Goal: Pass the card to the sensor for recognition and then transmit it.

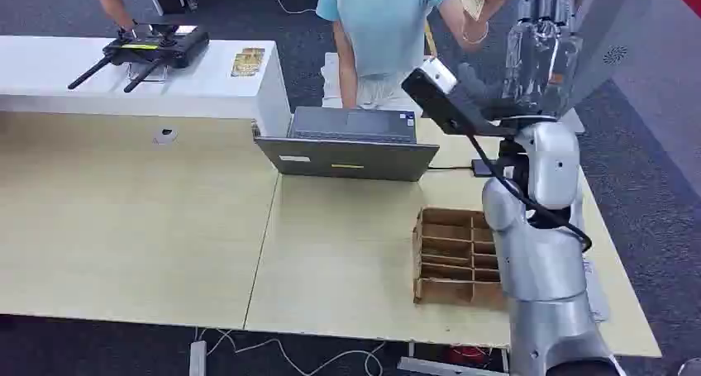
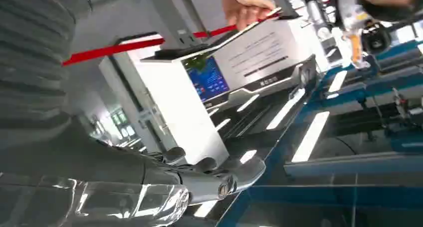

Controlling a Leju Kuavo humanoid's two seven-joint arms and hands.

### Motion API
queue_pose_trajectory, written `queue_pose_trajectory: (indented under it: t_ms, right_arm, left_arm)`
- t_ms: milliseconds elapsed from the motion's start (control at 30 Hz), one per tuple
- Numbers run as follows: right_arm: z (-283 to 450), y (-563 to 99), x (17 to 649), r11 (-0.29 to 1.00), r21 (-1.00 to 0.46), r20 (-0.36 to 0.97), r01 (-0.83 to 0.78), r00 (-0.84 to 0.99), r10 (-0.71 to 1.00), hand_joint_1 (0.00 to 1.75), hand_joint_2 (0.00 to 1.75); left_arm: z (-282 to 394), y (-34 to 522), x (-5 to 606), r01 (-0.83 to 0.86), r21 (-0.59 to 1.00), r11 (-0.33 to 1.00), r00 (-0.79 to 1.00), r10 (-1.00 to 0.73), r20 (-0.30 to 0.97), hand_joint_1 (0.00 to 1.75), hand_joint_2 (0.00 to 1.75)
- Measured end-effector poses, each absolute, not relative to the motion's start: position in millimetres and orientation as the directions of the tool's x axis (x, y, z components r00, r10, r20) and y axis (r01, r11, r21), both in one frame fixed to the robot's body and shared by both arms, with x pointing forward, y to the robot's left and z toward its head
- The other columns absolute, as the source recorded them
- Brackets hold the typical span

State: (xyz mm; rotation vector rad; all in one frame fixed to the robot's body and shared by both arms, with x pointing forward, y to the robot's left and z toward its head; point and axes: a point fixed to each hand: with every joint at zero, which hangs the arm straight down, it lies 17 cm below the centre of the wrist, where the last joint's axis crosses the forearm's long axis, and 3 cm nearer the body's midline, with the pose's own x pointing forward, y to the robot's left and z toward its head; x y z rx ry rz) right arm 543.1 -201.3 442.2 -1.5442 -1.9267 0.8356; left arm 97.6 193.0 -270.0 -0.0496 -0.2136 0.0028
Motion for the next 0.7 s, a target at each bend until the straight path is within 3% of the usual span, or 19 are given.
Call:
queue_pose_trajectory:
  t_ms: [267, 700]
  right_arm:
    - [416, -222, 600, 0.019, -0.831, -0.034, 0.556, -0.085, 0.996, 0.0, 1.75]
    - [382, -268, 638, -0.029, -0.898, -0.012, 0.44, 0.041, 0.999, 0.0, 1.75]
  left_arm:
    - [-270, 191, 97, 0.042, -0.049, 0.998, 0.977, -0.031, 0.213, 0.0, 0.0]
    - [-270, 192, 97, 0.03, -0.048, 0.998, 0.978, -0.019, 0.21, 0.0, 0.0]
